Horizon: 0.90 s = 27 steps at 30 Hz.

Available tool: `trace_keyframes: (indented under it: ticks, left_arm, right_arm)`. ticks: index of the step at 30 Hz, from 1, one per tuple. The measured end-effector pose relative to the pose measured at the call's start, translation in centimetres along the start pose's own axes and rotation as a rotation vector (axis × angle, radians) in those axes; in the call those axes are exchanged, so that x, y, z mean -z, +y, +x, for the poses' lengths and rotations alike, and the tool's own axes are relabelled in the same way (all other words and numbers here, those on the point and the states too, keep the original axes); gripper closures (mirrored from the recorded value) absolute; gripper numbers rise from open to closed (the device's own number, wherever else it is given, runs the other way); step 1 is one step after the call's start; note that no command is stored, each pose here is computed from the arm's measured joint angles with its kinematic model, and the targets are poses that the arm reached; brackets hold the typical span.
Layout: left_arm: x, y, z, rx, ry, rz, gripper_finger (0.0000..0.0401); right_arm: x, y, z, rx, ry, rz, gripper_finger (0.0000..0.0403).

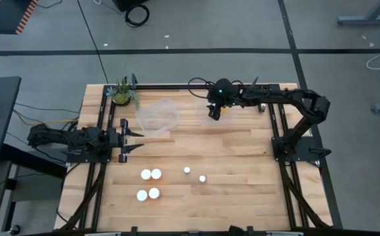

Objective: Pick and place medicine bottles into bin by pill shape (circle, oval)
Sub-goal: Put the blue pill bottle into the right transparent bin

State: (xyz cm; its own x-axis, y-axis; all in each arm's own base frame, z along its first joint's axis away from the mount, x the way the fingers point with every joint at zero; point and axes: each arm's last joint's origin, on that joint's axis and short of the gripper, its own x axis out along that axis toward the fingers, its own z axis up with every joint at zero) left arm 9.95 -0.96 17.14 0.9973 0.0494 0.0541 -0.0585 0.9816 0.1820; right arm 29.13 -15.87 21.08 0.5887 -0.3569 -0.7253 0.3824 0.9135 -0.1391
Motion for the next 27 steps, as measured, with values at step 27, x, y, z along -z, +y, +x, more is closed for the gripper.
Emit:
trace_keyframes:
  ticks: [27]
  left_arm:
    - [0.0, 0.0, 0.0, 0.0, 0.0, 0.0, 0.0229]
  right_arm:
    - [-2.3, 20.1, -5.7, -0.426, -0.297, -0.289, 0.0162]
